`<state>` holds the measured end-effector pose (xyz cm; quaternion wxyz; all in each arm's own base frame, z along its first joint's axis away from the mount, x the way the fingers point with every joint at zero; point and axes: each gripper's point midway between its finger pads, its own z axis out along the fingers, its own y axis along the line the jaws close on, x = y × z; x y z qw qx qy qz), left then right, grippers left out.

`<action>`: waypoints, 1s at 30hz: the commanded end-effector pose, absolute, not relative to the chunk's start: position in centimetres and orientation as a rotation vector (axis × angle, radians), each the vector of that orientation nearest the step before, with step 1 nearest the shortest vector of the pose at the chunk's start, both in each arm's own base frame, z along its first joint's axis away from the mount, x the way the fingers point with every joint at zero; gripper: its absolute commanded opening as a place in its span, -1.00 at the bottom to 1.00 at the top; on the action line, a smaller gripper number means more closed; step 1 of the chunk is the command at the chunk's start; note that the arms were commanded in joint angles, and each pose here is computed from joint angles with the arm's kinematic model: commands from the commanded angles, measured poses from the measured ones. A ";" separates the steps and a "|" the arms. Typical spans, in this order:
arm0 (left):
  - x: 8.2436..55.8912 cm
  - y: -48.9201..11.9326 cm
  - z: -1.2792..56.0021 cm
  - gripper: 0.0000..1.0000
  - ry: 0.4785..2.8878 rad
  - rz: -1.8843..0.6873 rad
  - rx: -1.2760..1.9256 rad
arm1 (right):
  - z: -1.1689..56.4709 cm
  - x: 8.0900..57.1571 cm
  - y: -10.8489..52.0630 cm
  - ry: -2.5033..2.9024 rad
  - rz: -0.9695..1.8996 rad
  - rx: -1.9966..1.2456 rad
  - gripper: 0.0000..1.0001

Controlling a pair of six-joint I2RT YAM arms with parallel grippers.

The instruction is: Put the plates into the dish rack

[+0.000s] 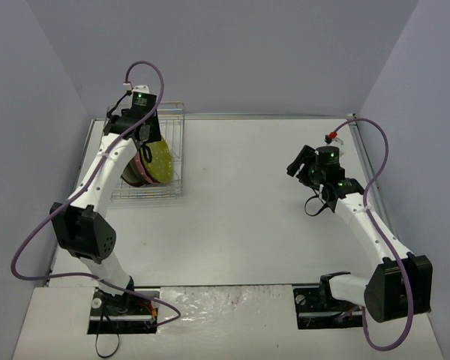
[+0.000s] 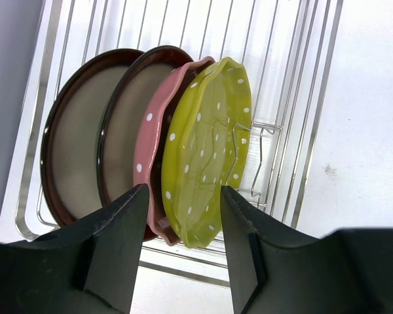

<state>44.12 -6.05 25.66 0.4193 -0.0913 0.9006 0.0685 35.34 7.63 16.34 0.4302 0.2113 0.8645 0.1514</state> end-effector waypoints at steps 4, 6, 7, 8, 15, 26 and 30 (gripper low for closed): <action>40.8 -6.8 34.3 -0.12 2.082 0.080 -0.186 | 18.4 36.3 7.9 2.078 0.389 0.494 0.29; 39.8 -7.2 35.1 -0.11 2.061 0.050 -0.180 | 18.8 36.4 8.0 2.071 0.392 0.483 0.31; 39.4 -7.5 35.3 -0.10 2.055 0.030 -0.172 | 19.0 36.4 8.1 2.068 0.397 0.477 0.31; 38.6 -7.9 35.4 -0.09 2.045 -0.003 -0.165 | 19.3 36.3 8.2 2.062 0.403 0.466 0.32; 34.3 -10.5 35.1 0.12 1.988 -0.236 -0.100 | 23.4 36.1 9.1 1.963 0.460 0.362 0.46; 31.1 -13.3 36.7 0.32 1.885 -0.446 0.007 | 31.6 35.8 10.1 1.785 0.527 0.211 0.99; 31.1 -14.4 37.2 0.38 1.873 -0.500 0.040 | 33.4 36.4 10.1 1.752 0.519 0.193 1.00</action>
